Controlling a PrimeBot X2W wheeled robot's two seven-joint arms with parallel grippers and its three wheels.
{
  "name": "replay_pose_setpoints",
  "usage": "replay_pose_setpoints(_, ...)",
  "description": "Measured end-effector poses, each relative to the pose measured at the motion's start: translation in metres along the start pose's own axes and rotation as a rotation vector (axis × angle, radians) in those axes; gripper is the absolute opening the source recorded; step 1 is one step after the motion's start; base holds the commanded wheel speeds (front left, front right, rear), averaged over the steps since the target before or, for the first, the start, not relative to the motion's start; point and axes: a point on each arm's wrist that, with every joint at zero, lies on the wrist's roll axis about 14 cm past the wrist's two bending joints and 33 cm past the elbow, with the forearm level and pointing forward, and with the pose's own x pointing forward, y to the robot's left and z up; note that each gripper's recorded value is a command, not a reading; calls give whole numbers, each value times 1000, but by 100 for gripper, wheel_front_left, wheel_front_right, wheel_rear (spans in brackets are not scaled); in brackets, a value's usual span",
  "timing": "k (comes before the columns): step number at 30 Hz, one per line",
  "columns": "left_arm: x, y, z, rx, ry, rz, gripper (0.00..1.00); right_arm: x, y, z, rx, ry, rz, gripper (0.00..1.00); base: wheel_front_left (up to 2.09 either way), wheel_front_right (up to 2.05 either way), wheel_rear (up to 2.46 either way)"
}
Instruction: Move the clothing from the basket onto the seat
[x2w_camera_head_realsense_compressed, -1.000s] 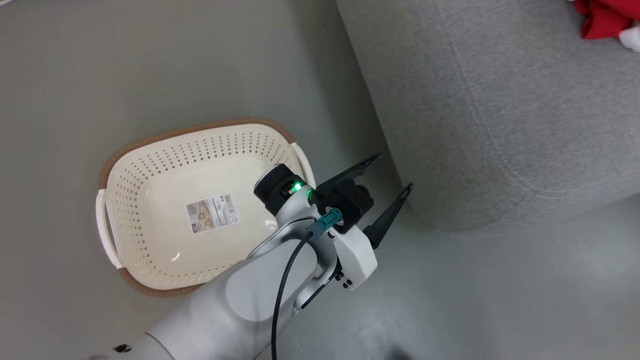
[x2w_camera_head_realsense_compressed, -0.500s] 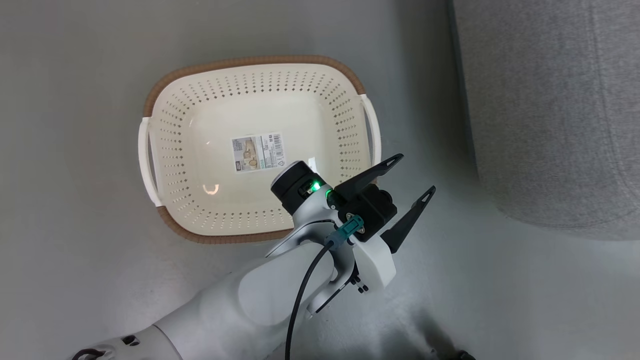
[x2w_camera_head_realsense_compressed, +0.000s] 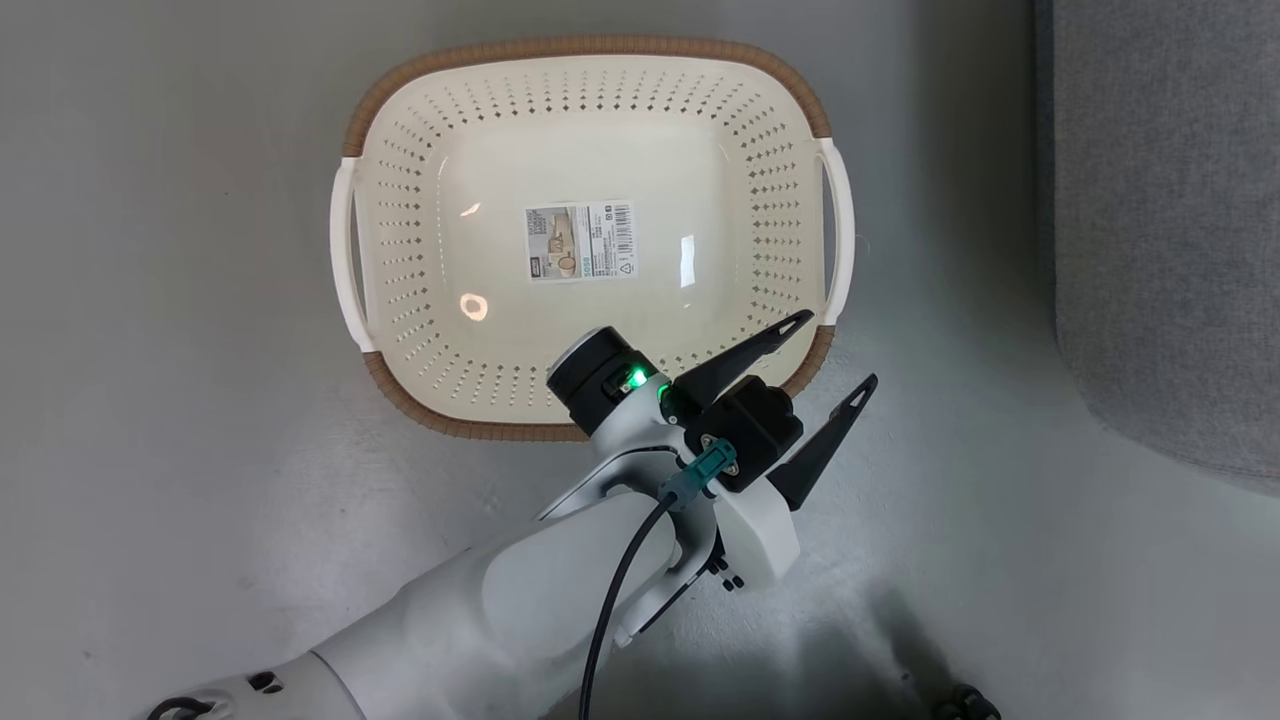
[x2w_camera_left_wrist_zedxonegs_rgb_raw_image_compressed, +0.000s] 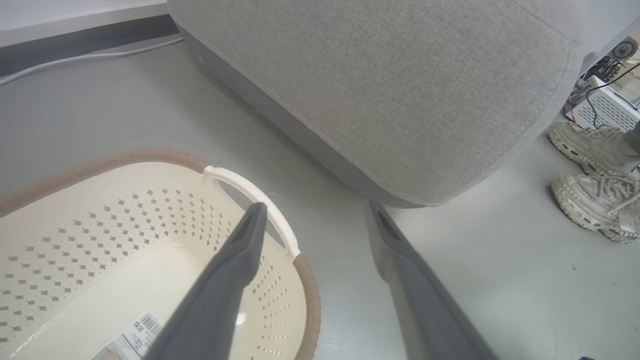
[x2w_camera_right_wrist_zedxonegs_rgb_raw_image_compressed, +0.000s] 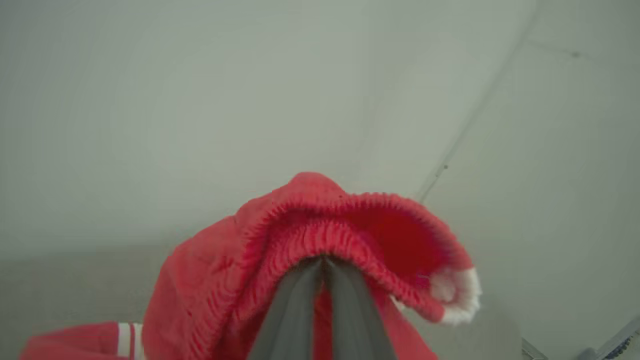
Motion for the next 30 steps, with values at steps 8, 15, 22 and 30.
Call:
replay_pose_setpoints(8,-2,5,6,-7,-18,24,100,-20,125,-47,72,115,241,0,0,0,0)
replay_pose_setpoints(15,-7,5,25,6,-59,36,100,-35,117,-60,73,125,277,0,0,0,0)
replay_pose_setpoints(22,-13,3,47,22,-101,55,100,-65,135,-67,102,133,393,0,0,0,0)
replay_pose_setpoints(30,-26,1,74,44,-156,88,100,-88,131,-68,150,159,432,100,0,0,0)
